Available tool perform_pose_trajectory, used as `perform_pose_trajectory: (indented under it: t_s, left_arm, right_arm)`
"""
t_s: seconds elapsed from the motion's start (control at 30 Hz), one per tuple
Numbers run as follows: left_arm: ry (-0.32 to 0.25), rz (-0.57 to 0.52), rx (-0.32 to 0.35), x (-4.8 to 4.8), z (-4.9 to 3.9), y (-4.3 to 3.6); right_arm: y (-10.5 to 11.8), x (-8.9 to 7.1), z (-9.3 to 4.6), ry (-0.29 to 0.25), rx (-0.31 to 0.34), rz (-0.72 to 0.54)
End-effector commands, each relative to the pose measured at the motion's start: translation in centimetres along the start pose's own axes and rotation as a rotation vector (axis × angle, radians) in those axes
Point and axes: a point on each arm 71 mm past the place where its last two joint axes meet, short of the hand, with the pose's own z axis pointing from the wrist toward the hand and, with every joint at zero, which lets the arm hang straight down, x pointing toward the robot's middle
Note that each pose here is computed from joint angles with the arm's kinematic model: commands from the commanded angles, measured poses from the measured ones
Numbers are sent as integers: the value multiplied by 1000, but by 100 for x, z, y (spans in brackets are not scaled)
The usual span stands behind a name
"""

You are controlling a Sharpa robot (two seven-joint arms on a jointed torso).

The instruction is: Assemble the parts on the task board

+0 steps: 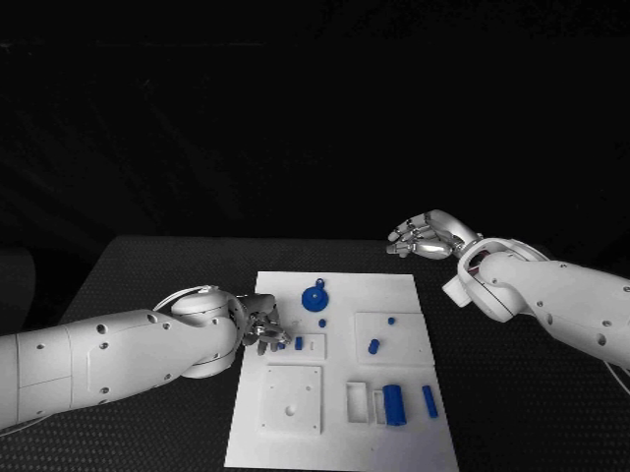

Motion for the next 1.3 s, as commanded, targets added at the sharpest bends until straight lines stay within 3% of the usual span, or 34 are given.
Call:
perform_pose_trajectory:
  t_s: [0.03,0.53,1.3]
  left_arm:
    - [34,38,-19,84,4,32]
    - [22,49,-29,88,-19,89]
    - [44,45,-21,119,-13,56]
  right_arm:
    - [16,15,0,12,-15,-4]
    - [10,11,0,12,-14,-4]
    - [15,15,1,13,-15,-4]
